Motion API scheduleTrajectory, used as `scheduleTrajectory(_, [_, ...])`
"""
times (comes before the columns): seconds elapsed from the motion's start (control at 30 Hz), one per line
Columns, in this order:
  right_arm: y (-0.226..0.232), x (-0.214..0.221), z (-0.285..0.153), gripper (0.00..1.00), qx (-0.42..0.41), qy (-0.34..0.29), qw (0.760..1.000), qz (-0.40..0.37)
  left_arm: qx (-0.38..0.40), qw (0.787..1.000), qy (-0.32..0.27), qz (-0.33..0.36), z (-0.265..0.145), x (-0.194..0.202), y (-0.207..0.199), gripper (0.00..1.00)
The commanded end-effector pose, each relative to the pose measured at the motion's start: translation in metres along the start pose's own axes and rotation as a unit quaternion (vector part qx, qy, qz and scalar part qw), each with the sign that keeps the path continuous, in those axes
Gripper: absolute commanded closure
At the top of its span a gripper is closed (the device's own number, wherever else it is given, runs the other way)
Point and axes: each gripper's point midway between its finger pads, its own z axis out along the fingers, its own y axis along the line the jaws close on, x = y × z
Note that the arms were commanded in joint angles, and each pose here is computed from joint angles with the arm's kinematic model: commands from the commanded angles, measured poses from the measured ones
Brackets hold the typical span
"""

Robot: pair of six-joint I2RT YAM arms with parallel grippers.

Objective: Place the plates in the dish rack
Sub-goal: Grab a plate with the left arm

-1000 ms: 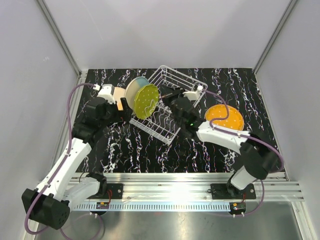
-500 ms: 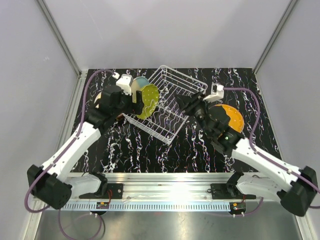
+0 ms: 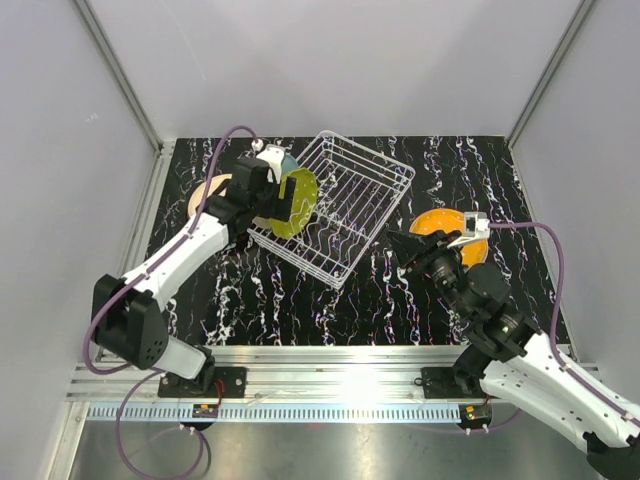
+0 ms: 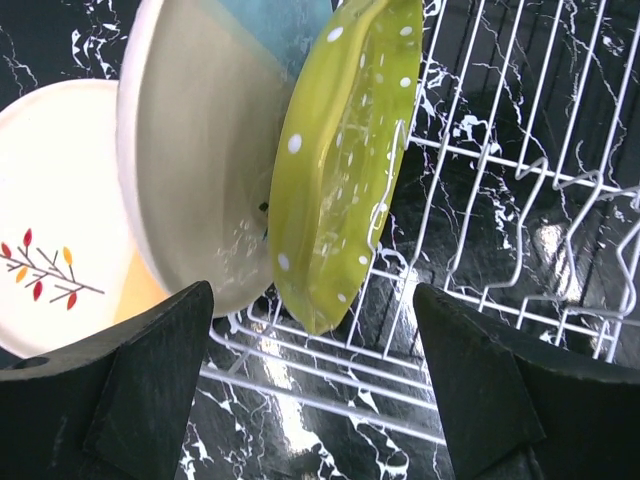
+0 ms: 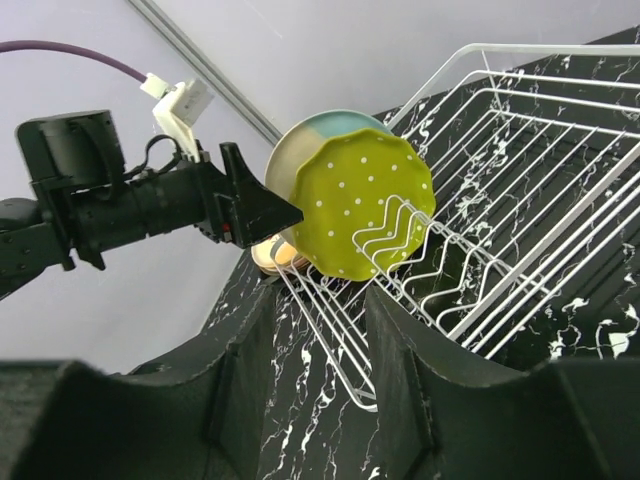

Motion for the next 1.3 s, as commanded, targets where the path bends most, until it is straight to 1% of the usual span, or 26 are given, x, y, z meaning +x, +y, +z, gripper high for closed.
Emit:
scheduleTrajectory(0.0, [-0.011,-0.003,-0.009,0.51,0.015,-0.004,0.999,-0.028,-0.009,0.999,-0.044,0.0,0.01,-0.035,0.003,0.18])
scheduleTrajectory(0.13, [-0.024,0.001,-0.017,0.49,0.033,-0.002,0.999,-0.037,0.007,0.999,-0.035,-0.001,0.022,-0.031,-0.002,0.21])
scheduleTrajectory(0.33, [-0.042,0.001,-0.027,0.47,0.059,-0.014,0.997,-0.049,0.054,0.998,-0.026,-0.012,0.039,-0.022,-0.015,0.38])
scheduleTrajectory(0.37, [-0.045,0.002,-0.028,0.46,0.063,-0.014,0.996,-0.054,0.055,0.998,-0.028,-0.013,0.041,-0.021,-0.013,0.47])
scheduleTrajectory(0.4, [-0.046,-0.001,-0.031,0.46,0.065,-0.02,0.996,-0.055,0.073,0.997,-0.025,-0.014,0.043,-0.02,-0.018,0.54])
scheduleTrajectory(0.5, [-0.051,-0.001,-0.034,0.46,0.07,-0.022,0.995,-0.061,0.113,0.993,-0.024,-0.018,0.043,-0.017,-0.025,0.71])
scheduleTrajectory(0.57, [-0.052,-0.001,-0.035,0.46,0.07,-0.023,0.995,-0.068,0.12,0.992,-0.033,-0.016,0.042,-0.018,-0.026,0.75])
scheduleTrajectory(0.6, [-0.053,-0.002,-0.035,0.45,0.073,-0.024,0.995,-0.07,0.119,0.992,-0.025,-0.014,0.045,-0.011,-0.026,0.81])
scheduleTrajectory(0.67, [-0.053,-0.004,-0.036,0.45,0.075,-0.025,0.994,-0.072,0.121,0.993,-0.01,-0.009,0.048,-0.002,-0.026,0.88])
scheduleTrajectory(0.73, [-0.054,-0.004,-0.036,0.45,0.076,-0.025,0.994,-0.074,0.116,0.993,0.003,-0.008,0.054,0.003,-0.025,1.0])
scheduleTrajectory(0.77, [-0.054,-0.004,-0.036,0.45,0.077,-0.024,0.994,-0.074,0.113,0.994,0.01,-0.009,0.055,0.006,-0.024,1.0])
scheduleTrajectory(0.83, [-0.055,-0.003,-0.037,0.45,0.079,-0.023,0.994,-0.072,0.11,0.994,0.006,-0.009,0.053,0.002,-0.024,1.0])
scheduleTrajectory(0.97, [-0.057,-0.003,-0.039,0.46,0.083,-0.024,0.994,-0.069,0.046,0.998,-0.038,0.009,0.029,-0.019,-0.024,1.0])
scheduleTrajectory(1.0, [-0.056,-0.005,-0.039,0.46,0.083,-0.026,0.994,-0.069,0.017,0.998,-0.057,0.001,0.018,-0.028,-0.016,1.0])
scheduleTrajectory(1.1, [-0.057,-0.006,-0.039,0.47,0.087,-0.025,0.993,-0.071,-0.018,0.996,-0.083,-0.019,0.0,-0.04,-0.011,1.0])
scheduleTrajectory(1.2, [-0.055,-0.008,-0.038,0.47,0.091,-0.023,0.993,-0.072,-0.035,0.993,-0.098,-0.049,-0.01,-0.046,-0.005,1.0])
scheduleTrajectory(1.27, [-0.056,-0.007,-0.038,0.47,0.094,-0.021,0.993,-0.073,-0.044,0.992,-0.103,-0.053,-0.012,-0.048,-0.002,1.0])
